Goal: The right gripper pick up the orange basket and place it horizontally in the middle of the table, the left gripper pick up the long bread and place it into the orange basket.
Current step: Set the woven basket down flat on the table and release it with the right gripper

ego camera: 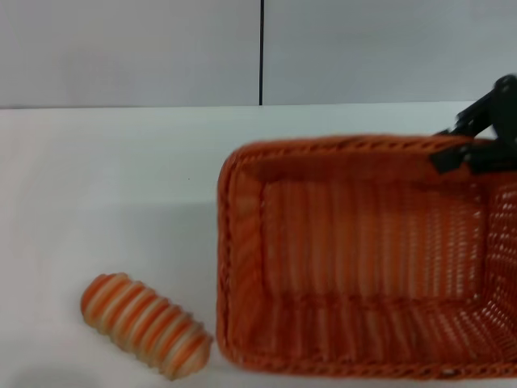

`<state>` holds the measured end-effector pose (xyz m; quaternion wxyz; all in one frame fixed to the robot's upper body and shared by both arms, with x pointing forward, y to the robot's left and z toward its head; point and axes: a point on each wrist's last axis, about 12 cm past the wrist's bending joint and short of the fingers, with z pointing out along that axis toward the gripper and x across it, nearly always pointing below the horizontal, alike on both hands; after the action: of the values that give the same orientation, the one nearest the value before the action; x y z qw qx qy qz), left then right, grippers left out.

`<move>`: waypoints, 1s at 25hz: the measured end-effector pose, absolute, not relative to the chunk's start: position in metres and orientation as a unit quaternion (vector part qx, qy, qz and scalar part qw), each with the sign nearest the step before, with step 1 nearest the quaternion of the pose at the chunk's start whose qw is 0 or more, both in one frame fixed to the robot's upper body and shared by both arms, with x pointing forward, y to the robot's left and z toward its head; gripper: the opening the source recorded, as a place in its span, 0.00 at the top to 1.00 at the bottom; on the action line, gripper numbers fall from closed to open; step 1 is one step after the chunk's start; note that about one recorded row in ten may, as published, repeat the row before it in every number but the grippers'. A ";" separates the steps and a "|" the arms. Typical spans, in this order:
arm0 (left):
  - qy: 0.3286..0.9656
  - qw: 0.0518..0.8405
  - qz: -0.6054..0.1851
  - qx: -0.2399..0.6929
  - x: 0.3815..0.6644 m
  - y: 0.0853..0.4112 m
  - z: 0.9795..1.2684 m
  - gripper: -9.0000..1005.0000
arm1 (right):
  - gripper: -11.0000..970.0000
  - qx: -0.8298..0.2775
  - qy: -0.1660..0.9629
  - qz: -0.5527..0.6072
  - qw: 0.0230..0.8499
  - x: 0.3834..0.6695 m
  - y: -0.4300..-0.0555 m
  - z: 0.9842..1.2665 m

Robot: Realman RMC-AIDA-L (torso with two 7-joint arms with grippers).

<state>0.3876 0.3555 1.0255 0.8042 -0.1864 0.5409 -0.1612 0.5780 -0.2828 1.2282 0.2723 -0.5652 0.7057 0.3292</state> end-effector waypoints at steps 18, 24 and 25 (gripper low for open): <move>0.538 0.801 -0.179 -0.193 0.394 0.346 1.025 0.35 | 0.81 -0.635 0.653 0.343 0.229 0.594 -0.245 1.198; 0.538 0.799 -0.185 -0.195 0.396 0.343 1.025 0.36 | 0.77 -0.628 0.660 0.333 0.243 0.601 -0.238 1.200; 0.538 0.799 -0.185 -0.195 0.396 0.343 1.025 0.37 | 0.76 -0.625 0.661 0.331 0.250 0.602 -0.238 1.200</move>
<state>0.3961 0.3428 1.0245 0.7987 -0.1952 0.5382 -0.1854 0.6025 -0.2377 1.2004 0.2504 -0.6251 0.6608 0.3315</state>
